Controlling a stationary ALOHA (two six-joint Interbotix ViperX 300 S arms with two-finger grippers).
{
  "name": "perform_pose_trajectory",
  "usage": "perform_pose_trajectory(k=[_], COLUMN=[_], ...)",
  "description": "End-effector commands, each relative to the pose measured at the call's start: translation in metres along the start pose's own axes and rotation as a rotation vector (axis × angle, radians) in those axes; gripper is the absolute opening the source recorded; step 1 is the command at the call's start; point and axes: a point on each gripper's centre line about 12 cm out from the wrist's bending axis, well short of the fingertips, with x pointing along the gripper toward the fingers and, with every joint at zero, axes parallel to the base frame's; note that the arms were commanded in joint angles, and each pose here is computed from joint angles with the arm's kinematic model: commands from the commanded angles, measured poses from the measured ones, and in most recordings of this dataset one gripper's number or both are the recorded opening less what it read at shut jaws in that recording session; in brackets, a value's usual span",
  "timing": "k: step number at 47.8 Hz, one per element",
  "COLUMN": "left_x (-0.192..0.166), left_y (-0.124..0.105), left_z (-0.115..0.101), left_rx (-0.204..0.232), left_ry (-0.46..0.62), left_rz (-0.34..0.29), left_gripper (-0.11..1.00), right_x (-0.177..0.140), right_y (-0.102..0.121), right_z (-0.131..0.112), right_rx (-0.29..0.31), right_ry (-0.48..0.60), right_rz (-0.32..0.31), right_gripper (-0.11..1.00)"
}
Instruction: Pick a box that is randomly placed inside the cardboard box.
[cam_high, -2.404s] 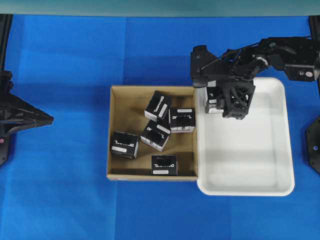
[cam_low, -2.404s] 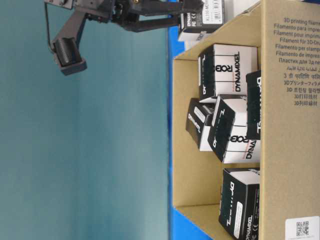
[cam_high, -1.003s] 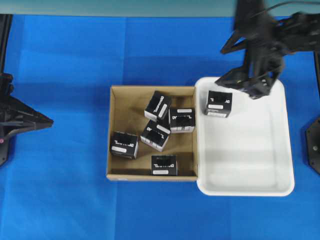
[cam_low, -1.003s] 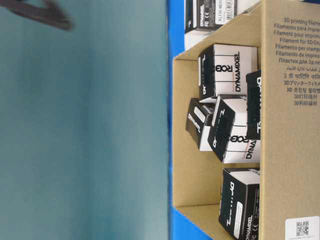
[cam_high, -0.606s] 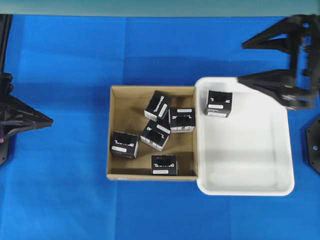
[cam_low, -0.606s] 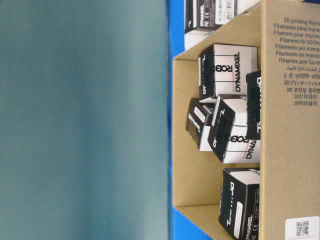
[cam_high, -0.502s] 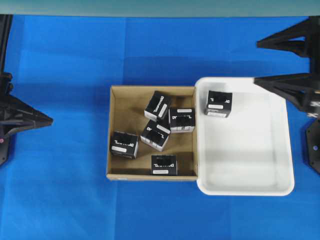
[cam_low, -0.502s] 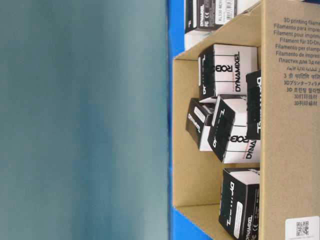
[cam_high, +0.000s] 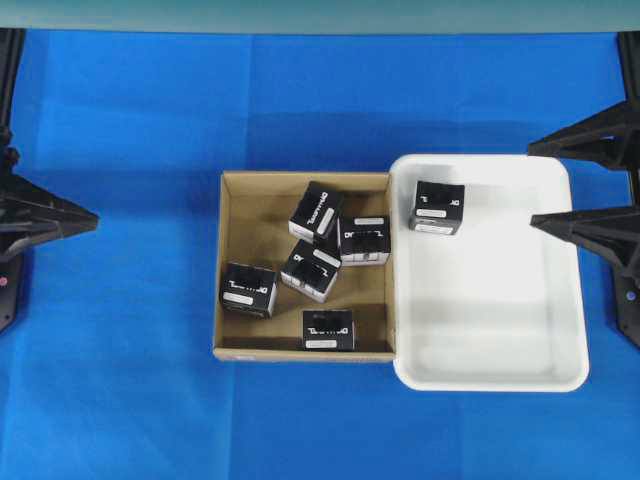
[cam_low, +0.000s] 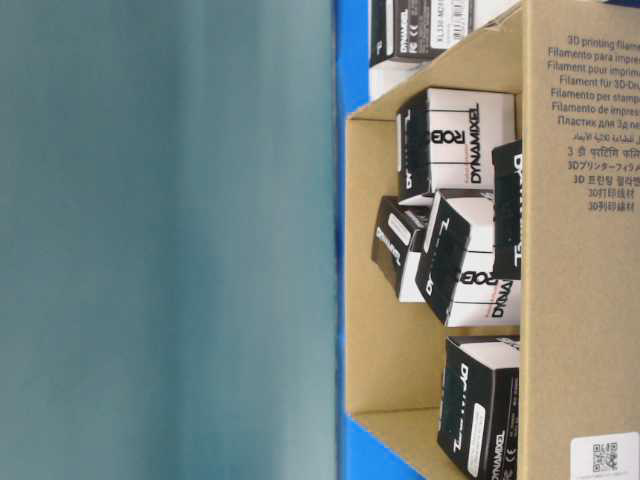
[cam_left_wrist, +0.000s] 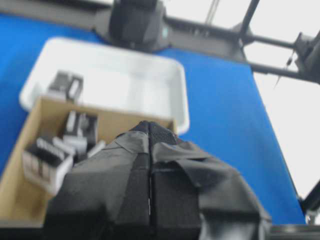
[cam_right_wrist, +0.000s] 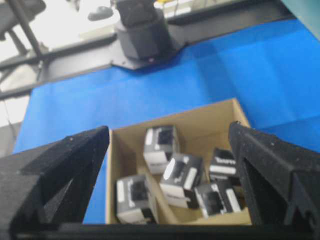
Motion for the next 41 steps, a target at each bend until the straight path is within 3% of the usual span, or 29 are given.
perform_pose_trajectory(k=[1, 31, 41], left_x=[0.001, -0.001, 0.0], left_y=[-0.002, -0.004, -0.003], left_z=[0.007, 0.011, 0.002], left_rx=[0.023, 0.037, 0.032], left_ry=[-0.03, -0.051, 0.004], left_rz=[-0.009, -0.019, -0.014], left_gripper=[-0.07, -0.07, -0.07], right_x=[0.0, -0.028, -0.027], right_y=[-0.001, 0.0, 0.0], right_z=[-0.001, -0.012, -0.014], right_rx=[-0.006, -0.008, -0.008], right_ry=[-0.006, -0.017, -0.009], right_rz=[-0.002, 0.021, 0.021], right_gripper=[0.99, 0.99, 0.99])
